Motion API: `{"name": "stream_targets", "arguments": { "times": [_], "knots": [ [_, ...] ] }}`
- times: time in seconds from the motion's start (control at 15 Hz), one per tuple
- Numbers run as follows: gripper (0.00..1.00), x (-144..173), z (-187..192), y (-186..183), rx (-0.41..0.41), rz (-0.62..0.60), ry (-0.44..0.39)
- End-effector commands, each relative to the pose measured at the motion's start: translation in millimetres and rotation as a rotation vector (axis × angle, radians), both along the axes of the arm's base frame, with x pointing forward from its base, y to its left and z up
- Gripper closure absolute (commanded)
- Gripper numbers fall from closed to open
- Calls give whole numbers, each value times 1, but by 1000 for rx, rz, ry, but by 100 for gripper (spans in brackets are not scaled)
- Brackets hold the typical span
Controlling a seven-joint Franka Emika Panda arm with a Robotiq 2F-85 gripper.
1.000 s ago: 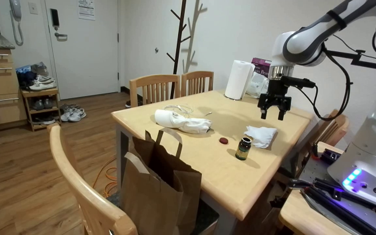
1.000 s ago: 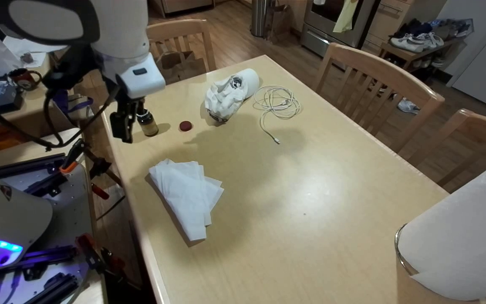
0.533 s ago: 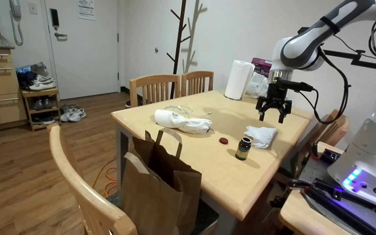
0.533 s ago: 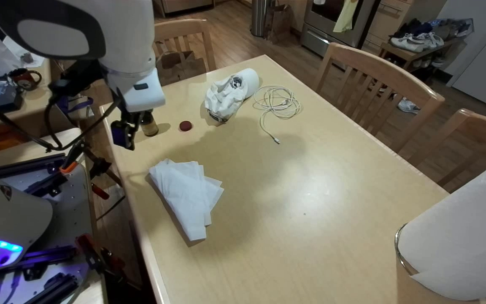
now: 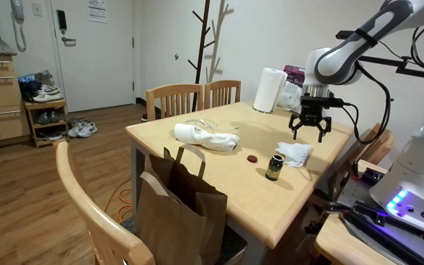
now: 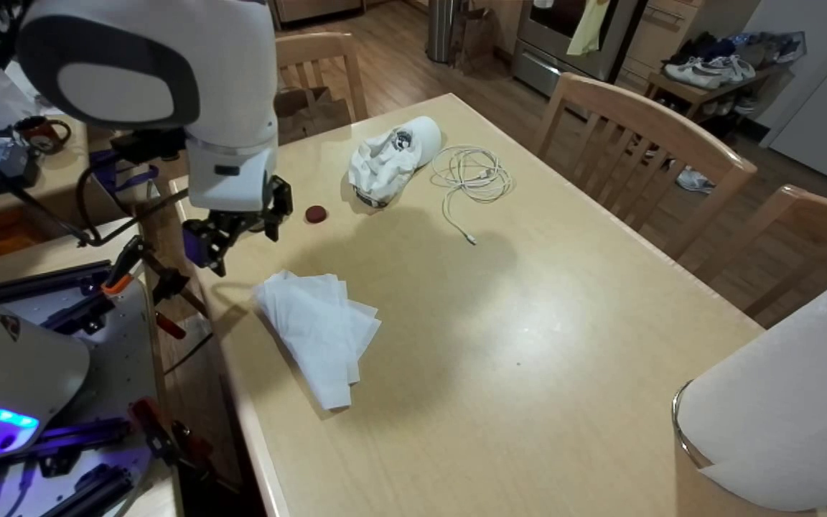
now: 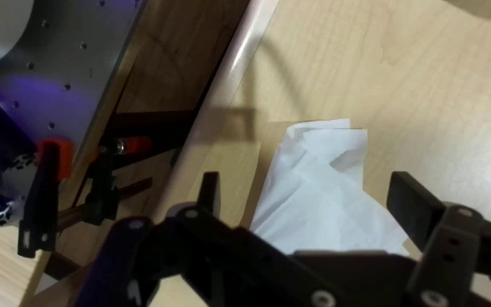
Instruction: Use the paper towel to wipe the table
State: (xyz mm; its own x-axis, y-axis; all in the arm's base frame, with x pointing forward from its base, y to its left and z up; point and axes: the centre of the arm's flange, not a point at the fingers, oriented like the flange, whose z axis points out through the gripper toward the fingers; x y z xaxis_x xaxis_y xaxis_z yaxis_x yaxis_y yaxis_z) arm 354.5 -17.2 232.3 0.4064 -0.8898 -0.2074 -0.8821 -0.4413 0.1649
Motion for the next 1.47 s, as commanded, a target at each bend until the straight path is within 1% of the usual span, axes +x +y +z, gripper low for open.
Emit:
{"name": "stream_targets", "arguments": {
  "times": [0.0, 0.13, 0.33, 0.53, 0.8, 0.87, 0.93, 1.13, 1.4],
  "knots": [
    [0, -15, -38, -7, -44, -190, 46],
    [0, -19, -55, -11, -67, -289, 59],
    [0, -26, -73, -11, -102, -377, 74],
    [0, -33, -91, -9, -138, -423, 69],
    [0, -33, -106, -4, -164, -442, 66],
    [24, -34, -109, -4, -171, -445, 71],
    [26, -34, -111, -4, -179, -440, 72],
    [47, -35, -112, -3, -199, -434, 63],
    [72, -27, -99, -1, -230, -418, 61]
  ]
}}
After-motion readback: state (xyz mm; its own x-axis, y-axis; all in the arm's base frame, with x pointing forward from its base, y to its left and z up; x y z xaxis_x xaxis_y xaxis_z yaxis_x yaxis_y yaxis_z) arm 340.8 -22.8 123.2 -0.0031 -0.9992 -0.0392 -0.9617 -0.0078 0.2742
